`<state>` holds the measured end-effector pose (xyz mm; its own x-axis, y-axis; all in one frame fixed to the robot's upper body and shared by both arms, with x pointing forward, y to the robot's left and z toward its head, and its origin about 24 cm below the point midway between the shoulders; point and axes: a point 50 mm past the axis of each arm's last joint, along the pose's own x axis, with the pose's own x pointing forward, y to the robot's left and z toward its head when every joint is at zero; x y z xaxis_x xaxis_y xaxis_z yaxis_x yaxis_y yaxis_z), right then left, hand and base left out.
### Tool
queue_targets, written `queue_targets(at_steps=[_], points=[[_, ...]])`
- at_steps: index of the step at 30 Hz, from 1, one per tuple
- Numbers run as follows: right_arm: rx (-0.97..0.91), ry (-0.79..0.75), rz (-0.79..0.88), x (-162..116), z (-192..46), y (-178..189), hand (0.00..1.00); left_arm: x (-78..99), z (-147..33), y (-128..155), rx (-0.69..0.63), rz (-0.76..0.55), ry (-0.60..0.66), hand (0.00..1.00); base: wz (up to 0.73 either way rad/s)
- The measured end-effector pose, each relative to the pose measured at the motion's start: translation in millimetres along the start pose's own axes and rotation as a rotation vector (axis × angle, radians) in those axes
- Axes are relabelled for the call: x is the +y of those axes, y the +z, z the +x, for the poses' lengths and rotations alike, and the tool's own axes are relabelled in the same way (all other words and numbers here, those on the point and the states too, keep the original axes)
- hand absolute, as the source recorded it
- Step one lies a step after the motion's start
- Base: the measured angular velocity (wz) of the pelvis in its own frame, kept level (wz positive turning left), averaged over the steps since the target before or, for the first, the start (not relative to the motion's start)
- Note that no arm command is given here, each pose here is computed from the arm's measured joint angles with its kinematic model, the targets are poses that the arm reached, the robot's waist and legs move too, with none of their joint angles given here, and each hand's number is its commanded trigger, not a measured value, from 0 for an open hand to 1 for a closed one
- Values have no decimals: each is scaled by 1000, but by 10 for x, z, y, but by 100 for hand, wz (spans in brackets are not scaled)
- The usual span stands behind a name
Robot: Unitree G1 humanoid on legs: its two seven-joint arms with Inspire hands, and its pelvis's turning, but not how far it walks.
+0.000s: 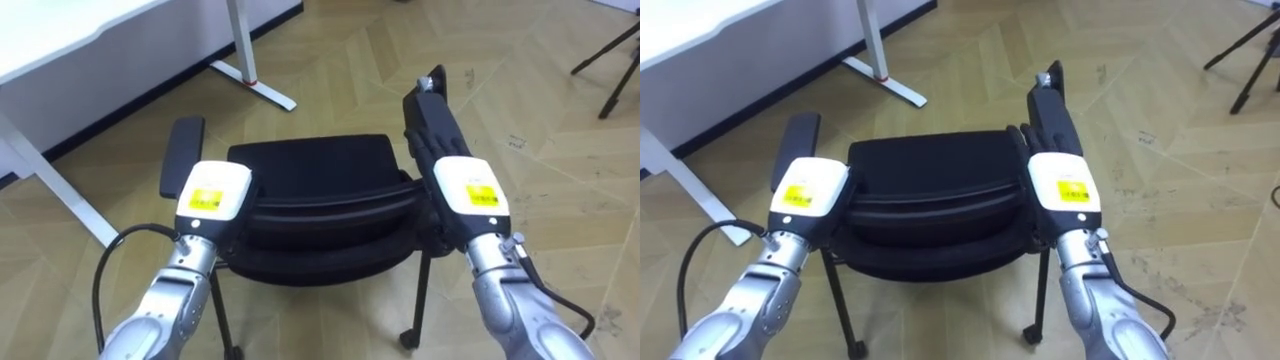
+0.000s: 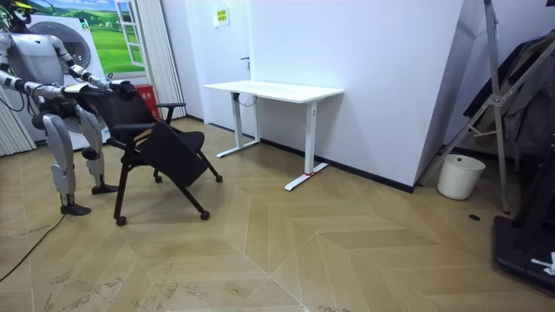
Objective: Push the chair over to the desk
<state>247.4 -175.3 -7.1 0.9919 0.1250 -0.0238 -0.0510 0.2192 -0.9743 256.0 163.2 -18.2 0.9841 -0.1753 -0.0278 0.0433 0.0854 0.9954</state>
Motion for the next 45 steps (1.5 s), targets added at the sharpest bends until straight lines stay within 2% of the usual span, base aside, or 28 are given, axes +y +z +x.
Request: queue_targets(at_steps=[15, 28, 29, 30, 31, 32, 33, 35, 36, 37, 38, 45], points=[[-6, 11, -145, 60, -27, -44, 0, 10, 49, 38, -14, 2, -21, 100, 2], [-16, 4, -186, 57, -30, -46, 0, 3, 58, 67, -21, -11, -34, 100, 2], [-16, 4, -186, 58, -30, -45, 4, 2, 58, 68, -21, -11, -35, 100, 0], [-15, 5, -187, 59, -30, -48, 15, 1, 58, 69, -20, -15, -36, 100, 0], [-17, 5, -197, 65, -27, -53, 19, 0, 58, 71, -21, -16, -36, 100, 0], [-18, 4, -204, 70, -27, -57, 31, 0, 58, 72, -22, -16, -36, 100, 4], [-21, 2, -223, 77, -27, -62, 47, 1, 60, 75, -23, -15, -36, 100, 5], [-19, 0, -243, 77, -16, -59, 66, 3, 62, 76, -24, -15, -36, 100, 2], [-19, -2, -250, 71, -1, -54, 71, 4, 63, 77, -26, -14, -36, 100, 0], [-17, -2, -256, 68, 8, -51, 89, 6, 66, 83, -29, -13, -36, 100, 0], [-17, -1, -259, 67, 14, -50, 100, 7, 68, 85, -30, -12, -35, 100, 3], [-20, 35, -288, 48, 135, -43, 100, 50, 82, 139, -75, 15, -34, 100, 6]])
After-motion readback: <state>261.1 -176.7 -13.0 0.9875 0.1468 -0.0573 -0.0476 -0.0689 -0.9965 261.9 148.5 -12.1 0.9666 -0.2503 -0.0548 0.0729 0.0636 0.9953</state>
